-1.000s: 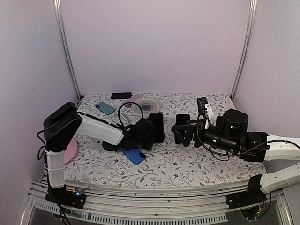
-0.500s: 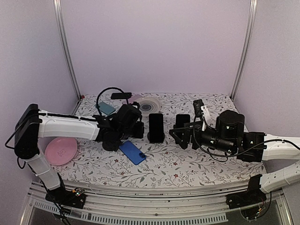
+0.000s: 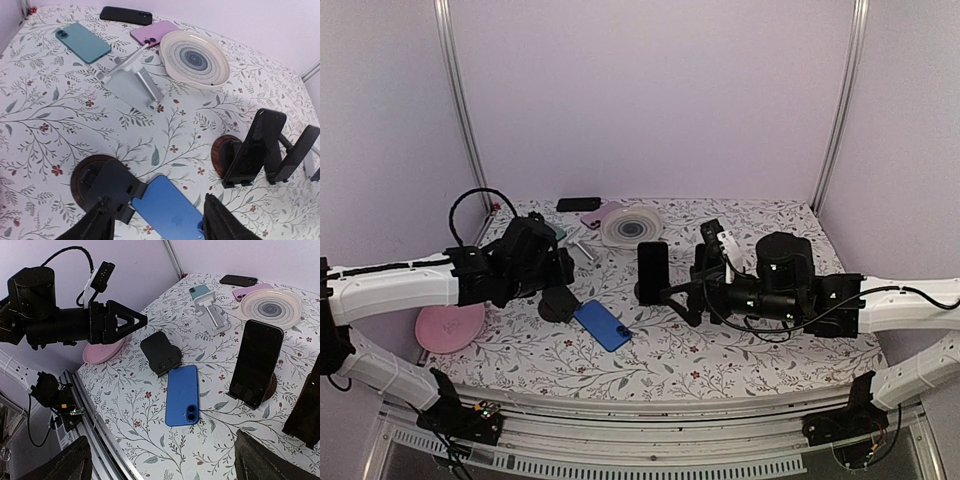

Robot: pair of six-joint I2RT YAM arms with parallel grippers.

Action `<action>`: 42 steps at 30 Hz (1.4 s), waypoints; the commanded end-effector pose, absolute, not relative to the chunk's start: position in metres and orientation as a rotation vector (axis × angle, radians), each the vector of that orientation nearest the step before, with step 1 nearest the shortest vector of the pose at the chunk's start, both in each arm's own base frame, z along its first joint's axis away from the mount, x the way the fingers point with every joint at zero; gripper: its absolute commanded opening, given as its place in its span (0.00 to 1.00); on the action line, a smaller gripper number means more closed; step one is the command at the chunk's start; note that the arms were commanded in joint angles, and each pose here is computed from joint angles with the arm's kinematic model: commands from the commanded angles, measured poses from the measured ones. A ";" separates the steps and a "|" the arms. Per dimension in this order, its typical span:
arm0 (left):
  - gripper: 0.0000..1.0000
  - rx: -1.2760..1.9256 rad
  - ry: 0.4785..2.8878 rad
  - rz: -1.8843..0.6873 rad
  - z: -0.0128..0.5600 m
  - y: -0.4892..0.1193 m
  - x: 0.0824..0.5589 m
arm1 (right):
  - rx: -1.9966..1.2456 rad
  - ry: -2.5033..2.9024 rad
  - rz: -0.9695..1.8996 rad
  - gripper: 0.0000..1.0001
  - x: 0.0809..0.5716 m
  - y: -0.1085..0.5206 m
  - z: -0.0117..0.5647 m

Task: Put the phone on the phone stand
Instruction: Pick up the phone stand from the center of the board.

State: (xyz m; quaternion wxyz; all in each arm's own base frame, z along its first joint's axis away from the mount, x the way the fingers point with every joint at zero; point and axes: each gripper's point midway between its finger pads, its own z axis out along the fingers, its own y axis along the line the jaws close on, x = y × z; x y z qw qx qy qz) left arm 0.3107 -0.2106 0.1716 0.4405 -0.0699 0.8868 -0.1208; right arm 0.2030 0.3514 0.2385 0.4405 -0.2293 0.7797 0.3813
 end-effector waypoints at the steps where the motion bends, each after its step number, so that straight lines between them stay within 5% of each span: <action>1: 0.70 -0.321 2.230 -0.224 0.156 -0.181 0.302 | -0.625 1.934 0.977 0.99 0.201 0.364 0.242; 5: 0.84 -0.497 2.244 -0.173 0.140 -0.158 0.298 | -0.634 1.935 0.983 0.99 0.201 0.366 0.243; 16: 0.84 -0.788 2.225 -0.097 0.111 -0.148 0.312 | -0.633 1.944 0.979 0.99 0.199 0.363 0.240; 22: 0.96 -0.943 2.223 0.003 0.097 -0.150 0.319 | -0.629 1.945 0.980 0.99 0.199 0.362 0.239; 42: 0.90 -1.026 2.224 0.191 0.059 -0.153 0.347 | -0.625 1.948 0.968 0.99 0.198 0.357 0.236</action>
